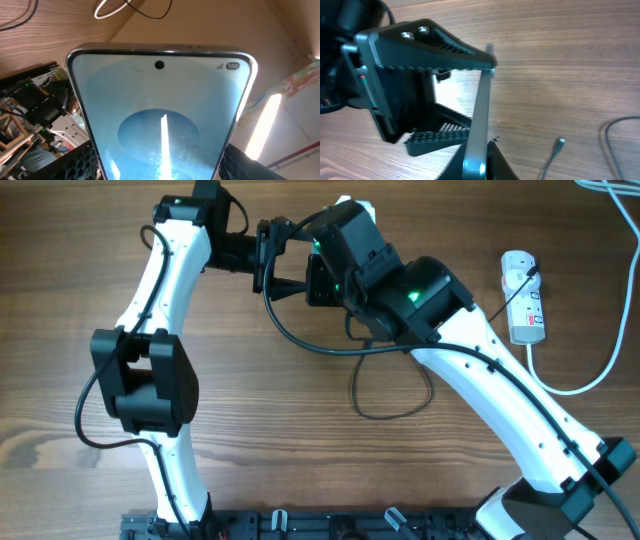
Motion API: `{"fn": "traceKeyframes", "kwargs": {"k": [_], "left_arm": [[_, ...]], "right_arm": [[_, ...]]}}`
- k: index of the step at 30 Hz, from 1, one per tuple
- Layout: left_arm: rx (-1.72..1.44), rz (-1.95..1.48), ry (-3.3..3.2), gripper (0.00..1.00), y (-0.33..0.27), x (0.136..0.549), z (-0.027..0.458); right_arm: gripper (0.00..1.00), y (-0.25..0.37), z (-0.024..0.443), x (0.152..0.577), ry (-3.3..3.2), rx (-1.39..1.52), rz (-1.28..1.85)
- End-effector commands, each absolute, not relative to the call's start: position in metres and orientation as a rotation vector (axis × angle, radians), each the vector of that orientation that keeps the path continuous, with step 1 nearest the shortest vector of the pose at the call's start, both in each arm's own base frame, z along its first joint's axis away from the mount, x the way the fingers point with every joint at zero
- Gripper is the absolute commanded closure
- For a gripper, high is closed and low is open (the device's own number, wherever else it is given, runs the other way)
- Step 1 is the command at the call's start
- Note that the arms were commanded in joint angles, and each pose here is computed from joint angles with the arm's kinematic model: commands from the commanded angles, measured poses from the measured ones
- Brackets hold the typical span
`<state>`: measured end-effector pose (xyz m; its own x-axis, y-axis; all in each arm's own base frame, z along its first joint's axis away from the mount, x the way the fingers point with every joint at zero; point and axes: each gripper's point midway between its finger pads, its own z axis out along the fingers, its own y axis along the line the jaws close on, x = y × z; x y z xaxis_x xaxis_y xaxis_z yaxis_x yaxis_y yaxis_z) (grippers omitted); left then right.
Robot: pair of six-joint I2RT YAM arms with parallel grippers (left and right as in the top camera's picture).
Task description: Plug charger to phone and switch on socket
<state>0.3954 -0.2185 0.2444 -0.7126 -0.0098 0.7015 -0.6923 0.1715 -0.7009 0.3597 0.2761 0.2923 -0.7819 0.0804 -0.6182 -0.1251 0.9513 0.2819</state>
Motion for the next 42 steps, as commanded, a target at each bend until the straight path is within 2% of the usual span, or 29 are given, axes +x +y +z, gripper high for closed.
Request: {"fn": "traceKeyframes", "kwargs": {"k": [1,5,7,8,9,13,18,22,23,25,29,34,42], "left_arm": [[0.617,1.655,-1.857,0.22,-0.218,0.391,0.268],[0.617,1.655,-1.858,0.19,-0.218,0.391,0.268],[0.617,1.655,-1.859,0.11,-0.218,0.391,0.268],[0.617,1.654,-1.859,0.02,-0.218,0.391,0.268],[0.617,1.654,-1.859,0.00,-0.218,0.391,0.268],[0.621,1.647,-1.869,0.00,-0.218,0.391,0.266],[0.655,1.588,-1.949,0.00,-0.216,0.393,0.252],[0.667,1.570,-1.963,0.13,-0.216,0.393,0.249],[0.684,1.558,-1.951,0.21,-0.216,0.393,0.249],[0.727,1.529,-1.919,0.30,-0.216,0.393,0.249],[0.774,1.497,-1.875,0.34,-0.216,0.393,0.250],[0.746,1.537,-1.819,0.34,-0.217,0.392,0.260],[0.745,1.540,-1.816,0.28,-0.217,0.392,0.261]], "right_arm": [[0.96,0.281,0.291,0.362,2.432,-0.035,0.410],[0.96,0.281,0.291,0.363,2.431,-0.023,0.416],[0.96,0.279,0.292,0.365,2.429,0.092,0.451],[0.96,0.278,0.293,0.366,2.426,0.139,0.468],[0.96,0.277,0.294,0.369,2.420,0.219,0.491],[0.96,0.260,0.295,0.379,2.356,0.682,0.598],[0.96,0.243,0.302,0.386,2.245,1.042,0.710],[0.96,0.236,0.309,0.386,2.163,1.237,0.782],[0.95,0.236,0.309,0.385,2.158,1.255,0.793],[0.96,0.240,0.309,0.383,2.169,1.268,0.815],[0.96,0.242,0.305,0.379,2.185,1.312,0.834],[0.96,0.237,0.296,0.371,2.138,1.524,0.833],[0.95,0.255,0.302,0.371,2.177,1.508,0.951]]}}
